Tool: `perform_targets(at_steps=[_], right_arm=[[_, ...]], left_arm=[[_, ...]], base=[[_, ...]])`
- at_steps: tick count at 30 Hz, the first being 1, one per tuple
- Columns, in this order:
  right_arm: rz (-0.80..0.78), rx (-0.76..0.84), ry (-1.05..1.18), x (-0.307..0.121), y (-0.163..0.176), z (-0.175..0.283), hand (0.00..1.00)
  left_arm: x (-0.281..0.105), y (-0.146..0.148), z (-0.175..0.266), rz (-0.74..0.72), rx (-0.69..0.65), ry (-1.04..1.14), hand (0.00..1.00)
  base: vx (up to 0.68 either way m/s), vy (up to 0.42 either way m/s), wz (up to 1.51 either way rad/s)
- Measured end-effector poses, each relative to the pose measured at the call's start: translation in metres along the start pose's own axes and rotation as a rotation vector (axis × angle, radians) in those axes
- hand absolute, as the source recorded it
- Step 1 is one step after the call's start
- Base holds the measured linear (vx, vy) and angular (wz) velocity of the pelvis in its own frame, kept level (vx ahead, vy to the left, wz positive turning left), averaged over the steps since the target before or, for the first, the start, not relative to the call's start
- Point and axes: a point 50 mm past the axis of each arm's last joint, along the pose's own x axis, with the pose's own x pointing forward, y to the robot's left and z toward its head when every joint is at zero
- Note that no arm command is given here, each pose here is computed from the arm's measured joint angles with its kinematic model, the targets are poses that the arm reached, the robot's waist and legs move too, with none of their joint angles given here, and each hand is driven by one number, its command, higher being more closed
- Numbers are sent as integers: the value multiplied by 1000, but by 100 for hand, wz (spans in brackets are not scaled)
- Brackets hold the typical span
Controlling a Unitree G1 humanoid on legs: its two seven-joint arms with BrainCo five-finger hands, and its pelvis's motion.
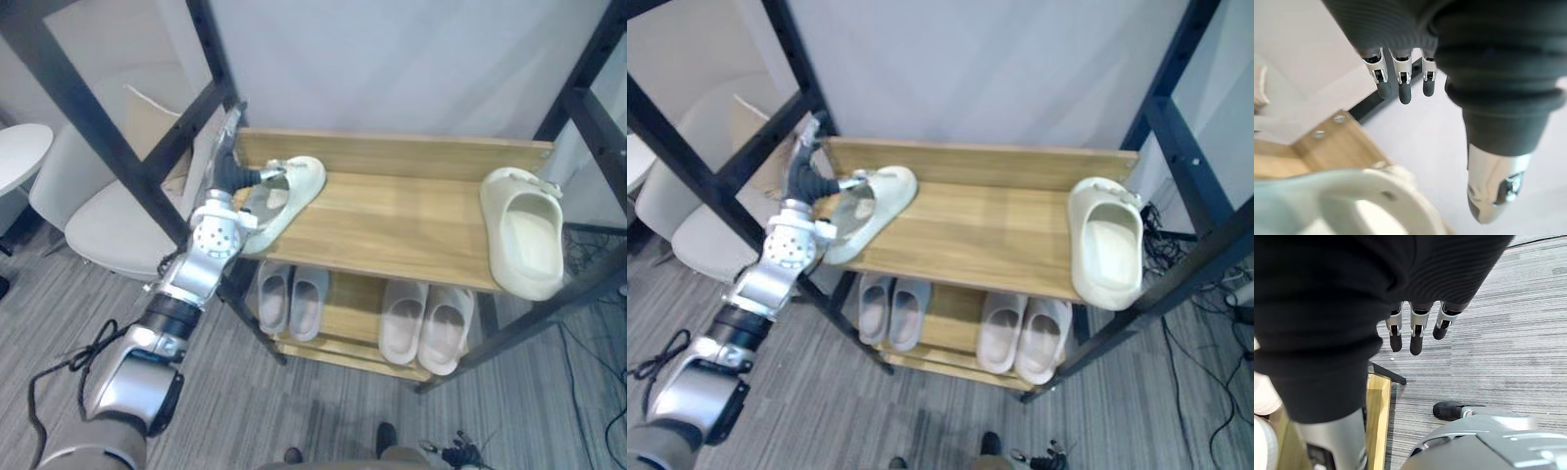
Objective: Organize the slippers on the shoe rack
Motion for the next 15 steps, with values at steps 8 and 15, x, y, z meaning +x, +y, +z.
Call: perform_targets(at_steps=[8,15], right_arm=[[3,1,-1,0,0,0,0],[5,2,0,0,0,-1,0]], left_arm=[[4,9,-16,-1,140,46,0],[12,12,-12,3,201,36,0]], base=[[0,0,0],[0,0,0]])
